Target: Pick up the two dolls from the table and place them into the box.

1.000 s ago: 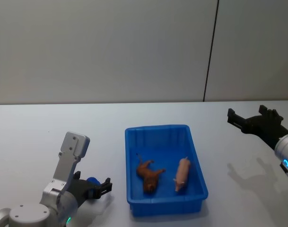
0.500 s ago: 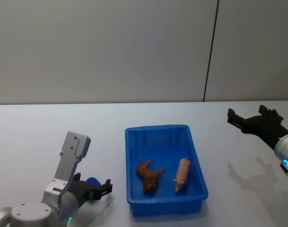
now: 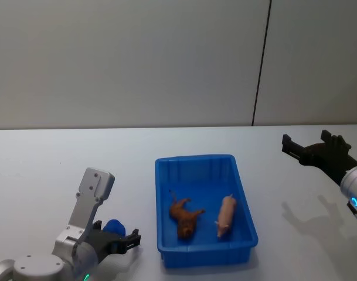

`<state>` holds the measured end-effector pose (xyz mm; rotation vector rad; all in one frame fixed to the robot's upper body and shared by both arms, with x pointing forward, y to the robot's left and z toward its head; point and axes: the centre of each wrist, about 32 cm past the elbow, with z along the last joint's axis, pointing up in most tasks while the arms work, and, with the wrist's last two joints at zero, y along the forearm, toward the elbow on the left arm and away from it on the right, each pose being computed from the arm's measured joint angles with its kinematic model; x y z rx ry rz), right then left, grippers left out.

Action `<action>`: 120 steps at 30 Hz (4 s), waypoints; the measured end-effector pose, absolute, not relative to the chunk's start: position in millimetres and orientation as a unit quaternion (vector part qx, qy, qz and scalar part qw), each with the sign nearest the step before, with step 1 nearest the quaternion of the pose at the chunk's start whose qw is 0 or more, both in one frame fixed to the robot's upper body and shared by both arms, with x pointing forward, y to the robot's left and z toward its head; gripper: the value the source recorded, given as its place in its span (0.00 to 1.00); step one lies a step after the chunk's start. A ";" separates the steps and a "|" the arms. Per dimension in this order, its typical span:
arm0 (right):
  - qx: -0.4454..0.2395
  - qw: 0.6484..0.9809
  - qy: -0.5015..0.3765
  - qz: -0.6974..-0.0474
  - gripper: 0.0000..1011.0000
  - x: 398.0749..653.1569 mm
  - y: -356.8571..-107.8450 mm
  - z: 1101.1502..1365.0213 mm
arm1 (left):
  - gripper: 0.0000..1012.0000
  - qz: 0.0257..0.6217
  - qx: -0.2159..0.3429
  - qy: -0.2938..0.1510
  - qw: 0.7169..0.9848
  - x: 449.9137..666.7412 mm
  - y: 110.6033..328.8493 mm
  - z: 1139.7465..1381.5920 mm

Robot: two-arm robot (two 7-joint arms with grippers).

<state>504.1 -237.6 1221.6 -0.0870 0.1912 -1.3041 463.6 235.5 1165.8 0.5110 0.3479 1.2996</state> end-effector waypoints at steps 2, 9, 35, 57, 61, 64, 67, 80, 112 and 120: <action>-0.040 0.790 0.089 -0.606 0.99 504.0 -237.6 1221.6 | 0.96 0.594 0.235 0.160 0.752 463.2 235.3 1165.9; -0.040 0.790 0.089 -0.606 0.99 504.0 -237.6 1221.6 | 0.83 0.593 0.237 0.162 0.753 462.2 235.4 1166.0; -0.040 0.790 0.089 -0.606 0.99 504.0 -237.6 1221.6 | 0.42 0.602 0.208 0.129 0.760 459.9 240.1 1177.4; -0.040 0.790 0.089 -0.606 0.99 504.0 -237.6 1221.6 | 0.27 0.575 0.100 0.027 0.812 467.8 244.7 1228.1; -0.040 0.790 0.089 -0.606 0.99 504.0 -237.6 1221.6 | 0.26 0.560 0.087 0.020 0.823 471.1 243.6 1233.7; -0.040 0.790 0.089 -0.606 0.99 504.0 -237.6 1221.5 | 0.24 0.539 0.072 0.016 0.839 475.7 241.5 1240.4; -0.040 0.790 0.089 -0.606 0.99 504.0 -237.6 1221.6 | 0.22 0.526 0.065 0.017 0.848 478.5 240.4 1242.8; -0.040 0.790 0.089 -0.606 0.99 504.1 -237.6 1221.6 | 0.16 0.442 0.049 0.038 0.895 496.8 231.5 1247.7; -0.040 0.790 0.089 -0.606 0.99 504.0 -237.6 1221.6 | 0.50 0.263 0.123 0.144 0.946 550.9 204.3 1219.0; -0.040 0.790 0.089 -0.606 0.99 504.0 -237.6 1221.6 | 0.73 0.251 0.130 0.152 0.947 554.8 201.8 1216.5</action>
